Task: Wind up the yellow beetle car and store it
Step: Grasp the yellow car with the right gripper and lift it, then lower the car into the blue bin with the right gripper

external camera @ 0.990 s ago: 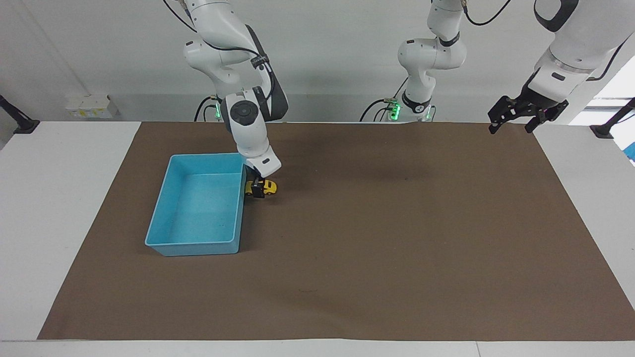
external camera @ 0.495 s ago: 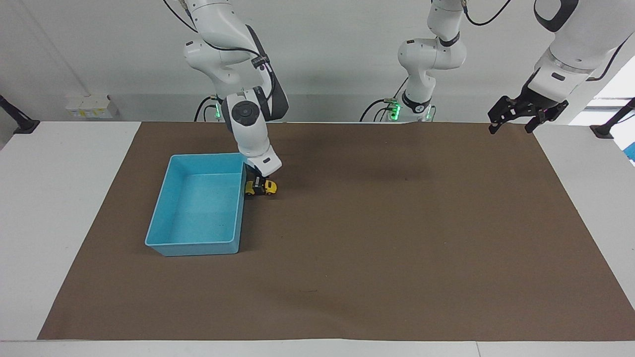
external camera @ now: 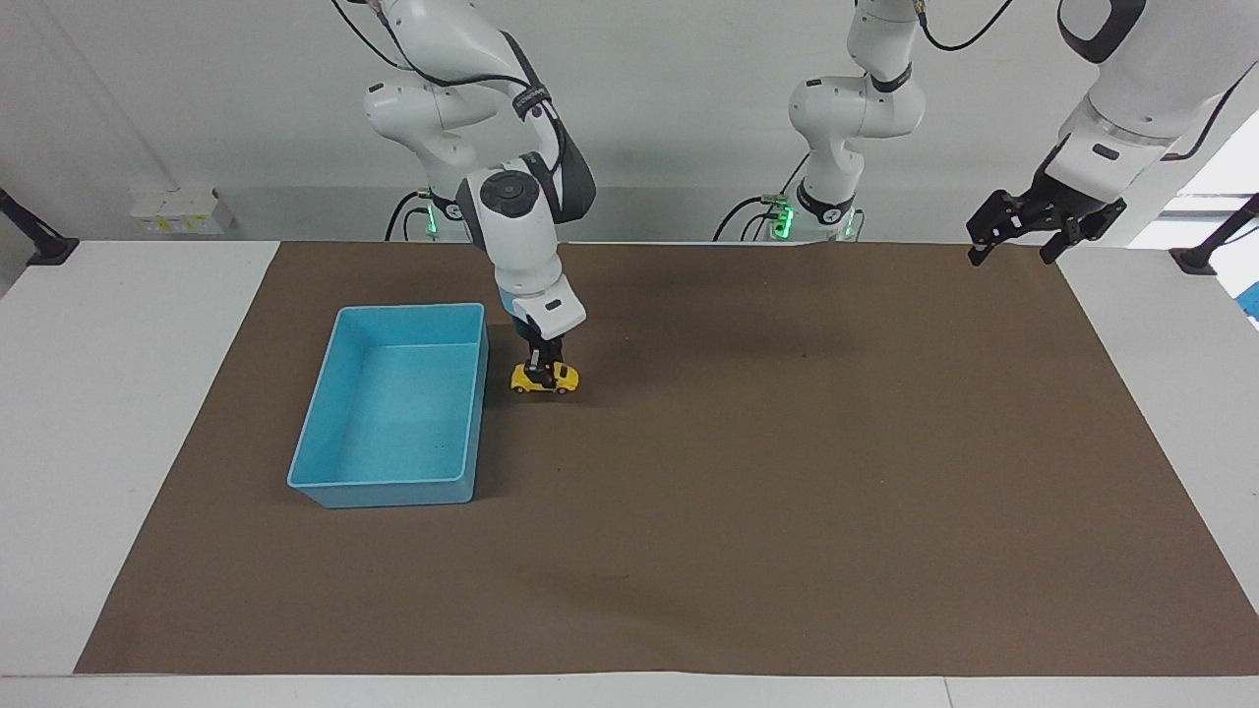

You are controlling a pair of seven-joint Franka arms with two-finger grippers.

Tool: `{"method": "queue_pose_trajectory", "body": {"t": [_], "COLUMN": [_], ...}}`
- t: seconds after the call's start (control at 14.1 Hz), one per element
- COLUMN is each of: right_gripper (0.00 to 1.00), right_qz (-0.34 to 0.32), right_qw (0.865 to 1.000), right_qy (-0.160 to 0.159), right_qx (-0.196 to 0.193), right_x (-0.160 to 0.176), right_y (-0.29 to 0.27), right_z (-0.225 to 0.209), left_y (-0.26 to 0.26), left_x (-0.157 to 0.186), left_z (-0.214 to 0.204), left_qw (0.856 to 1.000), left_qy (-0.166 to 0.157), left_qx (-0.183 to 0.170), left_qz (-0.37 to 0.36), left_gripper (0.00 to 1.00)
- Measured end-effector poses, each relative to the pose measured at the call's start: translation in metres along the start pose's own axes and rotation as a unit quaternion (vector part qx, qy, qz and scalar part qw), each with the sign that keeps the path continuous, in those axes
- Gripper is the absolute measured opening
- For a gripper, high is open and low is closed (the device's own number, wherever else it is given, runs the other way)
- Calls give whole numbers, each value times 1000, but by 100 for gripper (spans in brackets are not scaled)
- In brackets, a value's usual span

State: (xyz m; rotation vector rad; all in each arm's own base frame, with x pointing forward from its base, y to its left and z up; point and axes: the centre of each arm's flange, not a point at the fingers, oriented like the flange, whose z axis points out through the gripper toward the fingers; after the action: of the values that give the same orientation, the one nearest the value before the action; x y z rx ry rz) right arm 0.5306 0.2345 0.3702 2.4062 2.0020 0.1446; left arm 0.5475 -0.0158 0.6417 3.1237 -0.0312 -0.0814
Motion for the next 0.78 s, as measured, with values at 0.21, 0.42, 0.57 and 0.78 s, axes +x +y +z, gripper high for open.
{"method": "queue_pose_trajectory", "body": {"t": [0.21,0.42,0.57,0.78], "right_gripper": [44,44,44,44], "right_qz": [1,12,22,22], "right_qw": [1000,999,999,998], "right_qy": [-14,-23,-26,-34], "right_qx": [20,31,33,49], "right_x": [5,-4,-30,-98], "right_y": [10,23,34,53], "right_z": [-26,-67,-85,-109], "left_y": [0,0,0,0], "left_x": [0,0,0,0], "left_z": [0,0,0,0], "left_qw": [1000,1000,1000,1000], "left_qy": [0,0,0,0], "left_qx": [0,0,0,0], "left_qz": [0,0,-1,-1], "left_gripper": [100,100,100,100]}}
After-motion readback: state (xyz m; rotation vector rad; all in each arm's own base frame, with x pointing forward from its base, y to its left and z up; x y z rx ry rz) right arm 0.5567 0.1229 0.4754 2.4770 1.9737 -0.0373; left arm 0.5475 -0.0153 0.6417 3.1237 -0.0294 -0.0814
